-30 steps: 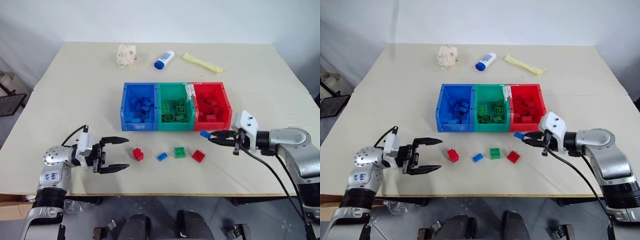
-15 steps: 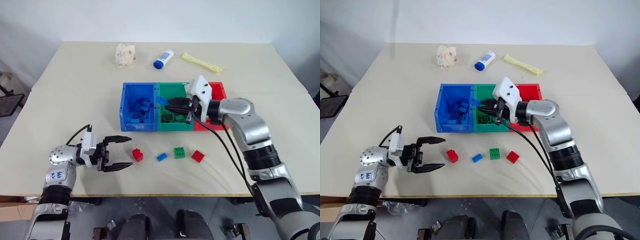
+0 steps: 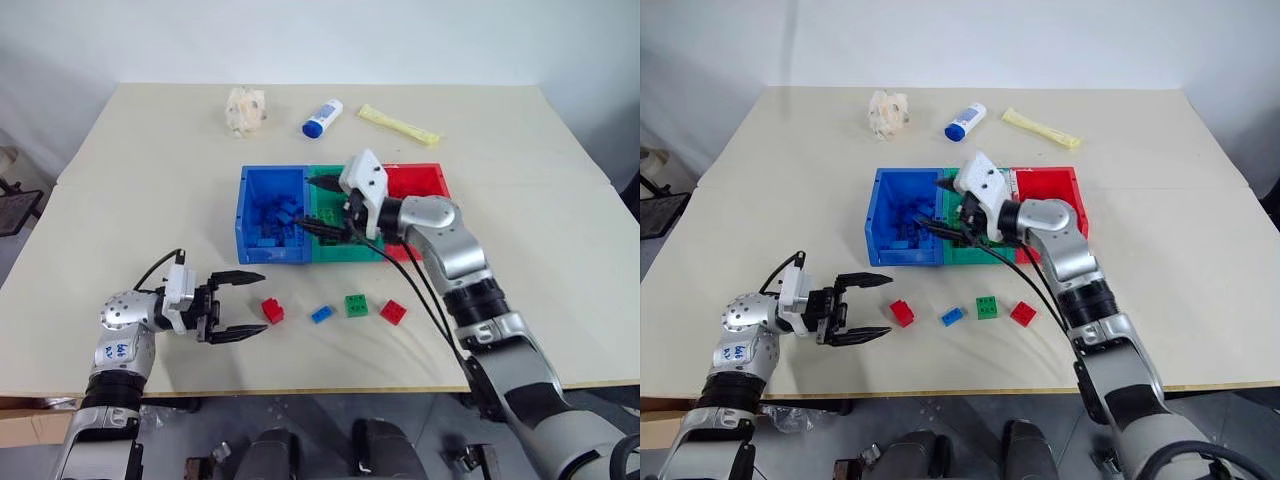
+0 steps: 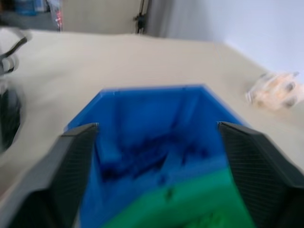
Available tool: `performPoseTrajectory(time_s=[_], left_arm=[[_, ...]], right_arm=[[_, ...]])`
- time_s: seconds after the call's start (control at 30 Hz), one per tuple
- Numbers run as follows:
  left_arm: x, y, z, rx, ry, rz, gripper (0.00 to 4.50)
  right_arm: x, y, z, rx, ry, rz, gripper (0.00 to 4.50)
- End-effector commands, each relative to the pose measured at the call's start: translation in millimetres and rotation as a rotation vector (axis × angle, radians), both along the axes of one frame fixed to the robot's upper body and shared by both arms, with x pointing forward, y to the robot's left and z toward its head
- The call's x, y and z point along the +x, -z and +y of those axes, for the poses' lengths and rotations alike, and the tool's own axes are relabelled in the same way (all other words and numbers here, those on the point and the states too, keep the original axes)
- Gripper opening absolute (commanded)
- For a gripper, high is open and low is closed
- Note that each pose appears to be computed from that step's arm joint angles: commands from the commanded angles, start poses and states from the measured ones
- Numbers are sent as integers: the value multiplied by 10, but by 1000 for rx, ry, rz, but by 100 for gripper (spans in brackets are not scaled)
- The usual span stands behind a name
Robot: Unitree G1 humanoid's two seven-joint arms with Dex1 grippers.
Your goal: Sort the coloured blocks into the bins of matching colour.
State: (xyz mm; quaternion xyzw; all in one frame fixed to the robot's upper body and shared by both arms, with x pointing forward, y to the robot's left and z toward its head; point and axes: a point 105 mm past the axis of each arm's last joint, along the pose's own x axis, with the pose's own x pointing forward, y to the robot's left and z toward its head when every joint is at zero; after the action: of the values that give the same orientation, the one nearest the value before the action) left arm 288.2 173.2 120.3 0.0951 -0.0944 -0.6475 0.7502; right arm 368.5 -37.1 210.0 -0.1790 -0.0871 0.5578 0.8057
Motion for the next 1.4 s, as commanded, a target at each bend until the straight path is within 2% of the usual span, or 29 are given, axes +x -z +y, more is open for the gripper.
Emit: performPoseTrajectory(time_s=[0.03, 0.17, 0.43, 0.67, 0.87, 1.07, 1.4], left_arm=[[13, -30, 18, 10, 12, -23, 450], [33, -28, 52, 18, 11, -22, 450], [-22, 46, 159, 83, 16, -54, 450], [-60, 97, 260, 123, -8, -37, 450], [-58, 94, 289, 132, -16, -34, 450], [-80, 91, 251, 123, -15, -38, 450], [-143, 100, 252, 114, -26, -34, 450]], right_arm=[[-304, -50, -256, -28, -86, 13, 446], [-514, 124, -617, -98, -79, 78, 446], [-907, 414, -1385, -206, 113, 246, 446], [-1147, 542, -1835, -276, 264, 342, 446], [-1185, 556, -1869, -281, 288, 361, 446], [-1116, 685, -1687, -304, 278, 385, 446], [-740, 905, -1313, -272, 324, 341, 446]])
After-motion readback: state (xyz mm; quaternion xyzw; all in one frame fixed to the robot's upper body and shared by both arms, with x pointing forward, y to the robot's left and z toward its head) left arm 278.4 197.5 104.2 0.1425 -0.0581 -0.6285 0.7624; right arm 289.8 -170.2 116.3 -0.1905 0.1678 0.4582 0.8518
